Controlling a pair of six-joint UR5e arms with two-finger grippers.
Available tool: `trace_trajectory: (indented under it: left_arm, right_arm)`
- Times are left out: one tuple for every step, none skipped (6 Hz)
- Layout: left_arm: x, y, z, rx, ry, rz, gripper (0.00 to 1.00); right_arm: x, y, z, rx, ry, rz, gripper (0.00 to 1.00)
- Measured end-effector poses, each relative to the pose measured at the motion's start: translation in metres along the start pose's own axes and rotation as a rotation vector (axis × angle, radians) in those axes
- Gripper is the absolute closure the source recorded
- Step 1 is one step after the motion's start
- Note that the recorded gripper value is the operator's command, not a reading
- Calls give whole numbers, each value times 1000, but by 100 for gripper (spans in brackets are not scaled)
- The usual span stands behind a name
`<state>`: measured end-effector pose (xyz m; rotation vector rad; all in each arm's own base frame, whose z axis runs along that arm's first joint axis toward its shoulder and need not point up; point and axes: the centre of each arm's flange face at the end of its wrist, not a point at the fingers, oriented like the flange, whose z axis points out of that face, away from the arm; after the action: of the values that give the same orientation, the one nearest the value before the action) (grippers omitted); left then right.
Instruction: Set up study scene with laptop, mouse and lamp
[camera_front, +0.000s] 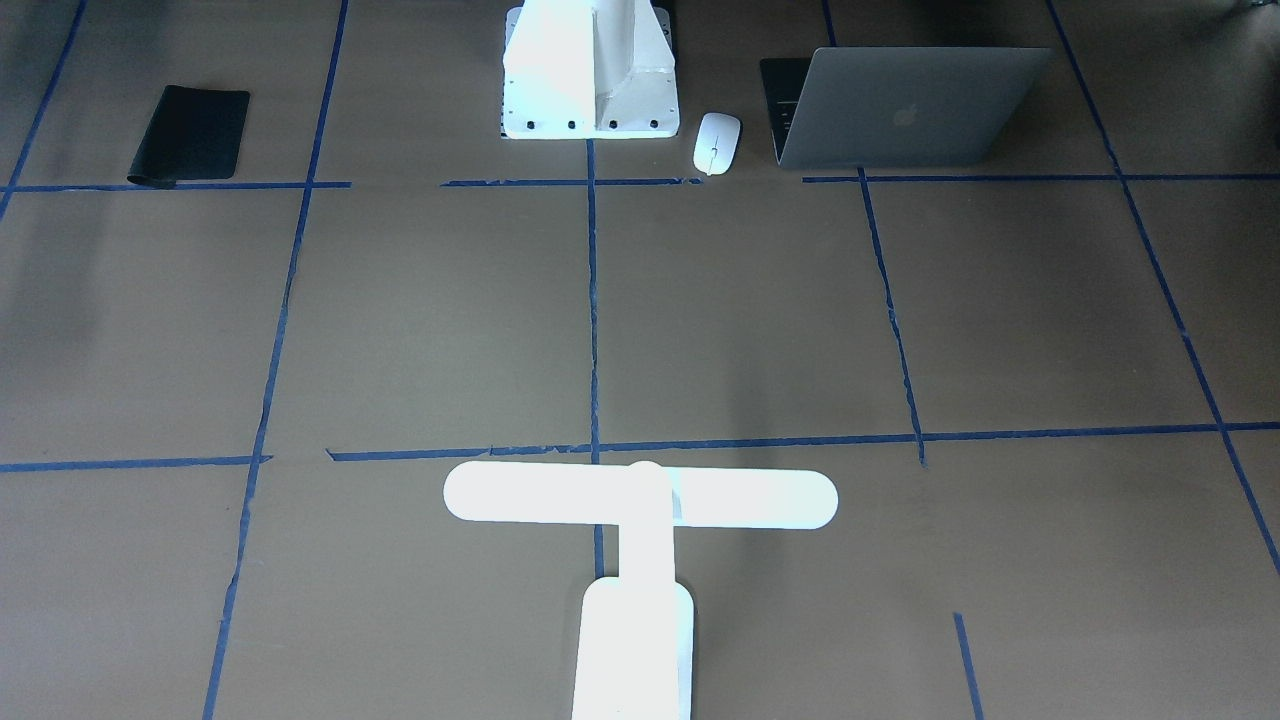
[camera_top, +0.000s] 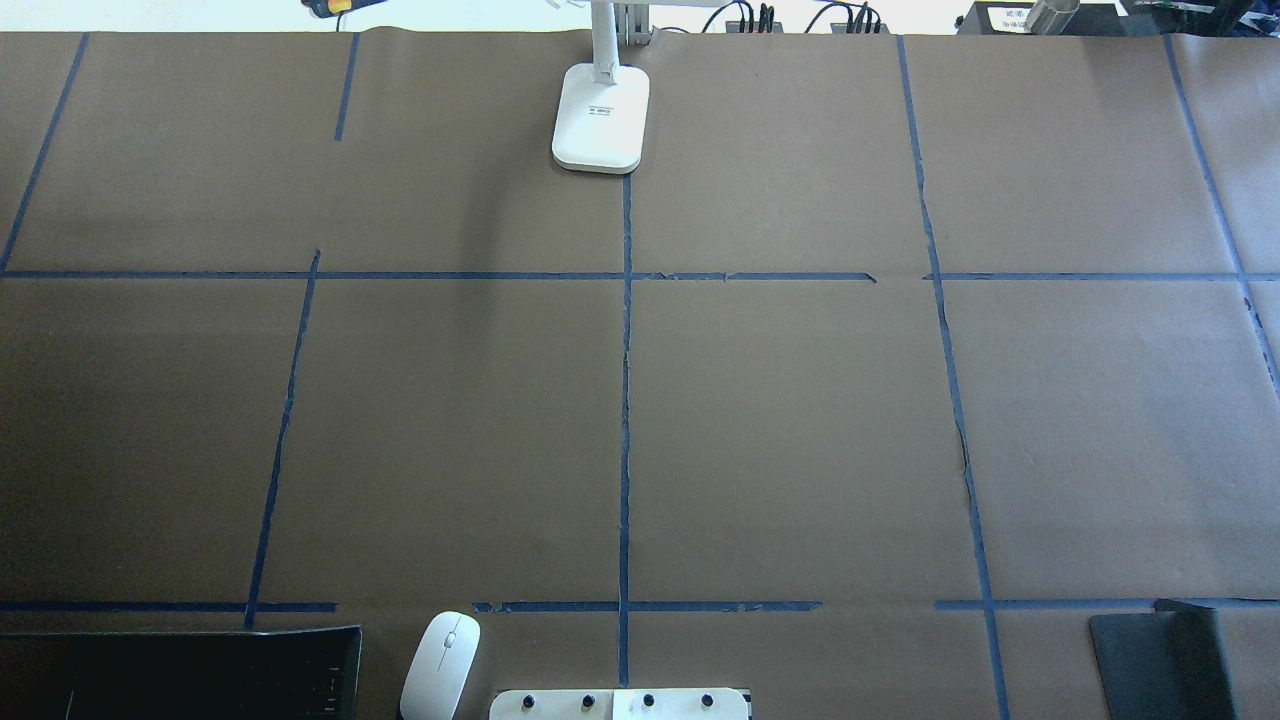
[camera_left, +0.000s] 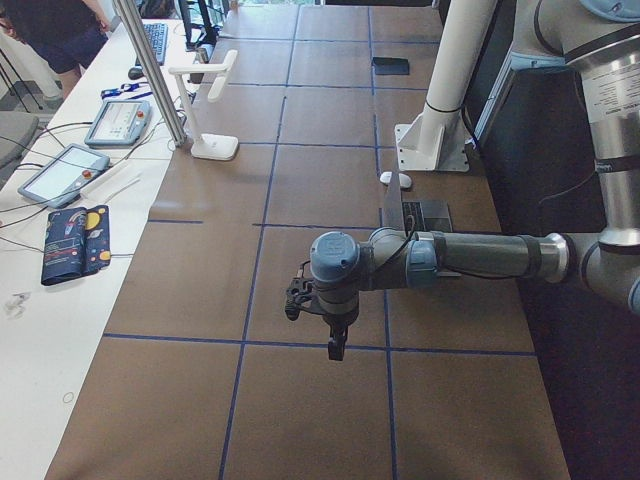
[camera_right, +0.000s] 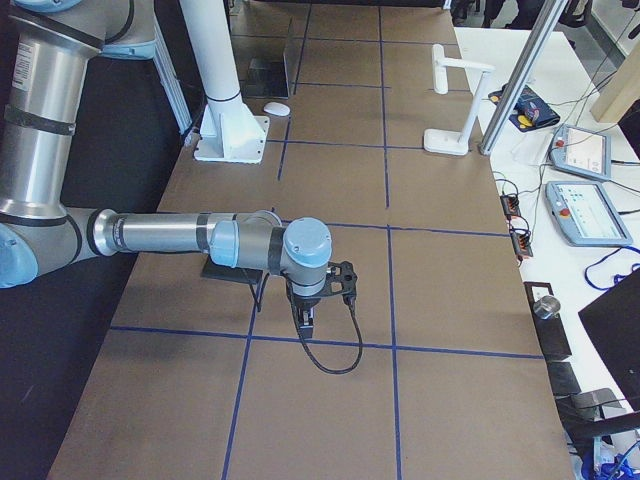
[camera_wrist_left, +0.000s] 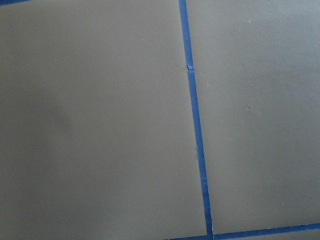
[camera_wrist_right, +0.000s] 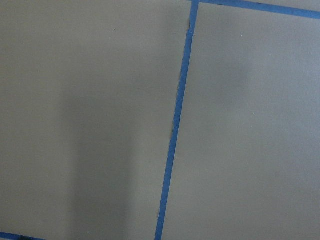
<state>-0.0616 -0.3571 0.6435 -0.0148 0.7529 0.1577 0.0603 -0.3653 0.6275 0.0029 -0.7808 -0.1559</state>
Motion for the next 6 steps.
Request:
trace_trajectory:
  left_arm:
    - [0, 0, 0, 0, 0, 0, 0]
    - [0, 0, 0, 0, 0, 0, 0]
    - [0, -1, -1, 2, 0, 1, 0]
    - [1, -4, -2, 5, -1, 2, 0]
    - [4, -12, -7, 16, -4, 9, 0]
    - [9, -23, -14, 34, -7, 26, 0]
  right_arm:
    - [0, 0, 0, 1, 0, 0, 0]
    - [-1, -1, -1, 3, 0, -3, 0]
    - [-2, -2, -3, 6, 1, -6, 0]
    - [-4, -3, -5, 11, 2, -9, 0]
    - [-5, -3, -6, 14, 3, -11, 0]
    - [-6, -4, -7, 14, 3, -11, 0]
